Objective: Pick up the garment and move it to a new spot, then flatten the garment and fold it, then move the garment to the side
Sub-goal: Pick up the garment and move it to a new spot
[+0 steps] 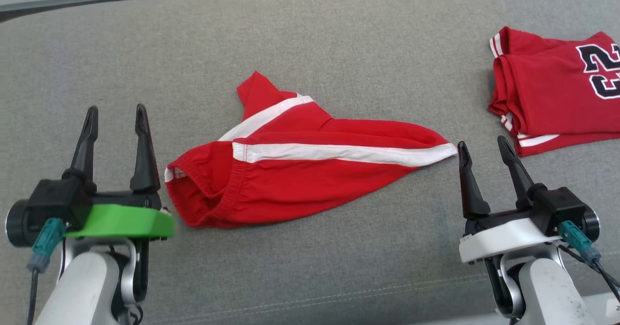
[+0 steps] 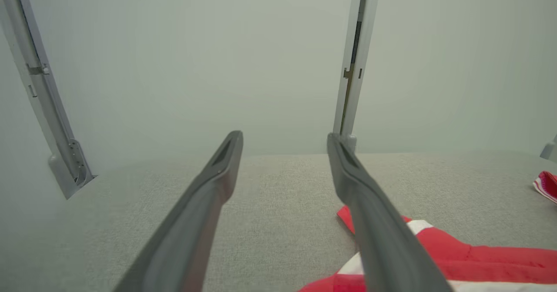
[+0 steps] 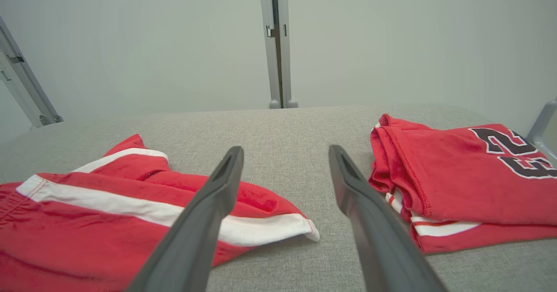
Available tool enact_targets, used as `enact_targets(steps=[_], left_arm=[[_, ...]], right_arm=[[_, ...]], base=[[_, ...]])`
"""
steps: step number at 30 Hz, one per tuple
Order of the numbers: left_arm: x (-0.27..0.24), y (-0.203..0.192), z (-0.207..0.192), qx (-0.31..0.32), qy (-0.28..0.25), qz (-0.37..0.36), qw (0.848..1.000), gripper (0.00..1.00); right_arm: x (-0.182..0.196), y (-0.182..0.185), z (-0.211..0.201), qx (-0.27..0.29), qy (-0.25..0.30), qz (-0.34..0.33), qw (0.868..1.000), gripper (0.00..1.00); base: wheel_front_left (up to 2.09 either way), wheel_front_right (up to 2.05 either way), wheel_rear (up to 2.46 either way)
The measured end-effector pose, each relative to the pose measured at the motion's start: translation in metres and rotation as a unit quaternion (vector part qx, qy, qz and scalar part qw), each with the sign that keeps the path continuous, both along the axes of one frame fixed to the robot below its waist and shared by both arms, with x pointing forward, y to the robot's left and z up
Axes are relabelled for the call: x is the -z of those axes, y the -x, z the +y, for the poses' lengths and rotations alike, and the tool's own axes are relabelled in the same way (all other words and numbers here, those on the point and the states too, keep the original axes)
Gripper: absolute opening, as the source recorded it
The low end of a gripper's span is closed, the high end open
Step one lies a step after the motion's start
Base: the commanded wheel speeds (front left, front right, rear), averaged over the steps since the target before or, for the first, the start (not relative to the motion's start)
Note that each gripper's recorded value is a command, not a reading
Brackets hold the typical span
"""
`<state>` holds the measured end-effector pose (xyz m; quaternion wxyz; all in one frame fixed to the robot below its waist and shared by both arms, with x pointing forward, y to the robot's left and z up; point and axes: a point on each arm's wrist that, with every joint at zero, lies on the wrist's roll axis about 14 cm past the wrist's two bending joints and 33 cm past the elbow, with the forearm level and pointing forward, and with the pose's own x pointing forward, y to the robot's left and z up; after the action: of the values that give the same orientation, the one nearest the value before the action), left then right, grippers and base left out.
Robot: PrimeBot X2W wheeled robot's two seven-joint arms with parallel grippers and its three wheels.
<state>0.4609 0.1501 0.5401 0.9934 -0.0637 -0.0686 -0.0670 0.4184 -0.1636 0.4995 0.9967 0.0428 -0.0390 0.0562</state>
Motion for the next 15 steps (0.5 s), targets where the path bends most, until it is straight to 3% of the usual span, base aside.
enact_targets(steps=[6,15], left_arm=[[0.011,0.035,0.027,-0.032,-0.009,0.018,0.999,1.0],[0.016,0.078,0.034,-0.036,-0.025,0.023,0.999,1.0]], right_arm=[[-0.006,0.008,0.005,-0.007,0.002,-0.006,1.0,1.0],[-0.004,0.027,0.012,-0.017,0.009,0.0,1.0,1.0]], base=[[0.0,0.0,0.0],[0.0,0.0,0.0]])
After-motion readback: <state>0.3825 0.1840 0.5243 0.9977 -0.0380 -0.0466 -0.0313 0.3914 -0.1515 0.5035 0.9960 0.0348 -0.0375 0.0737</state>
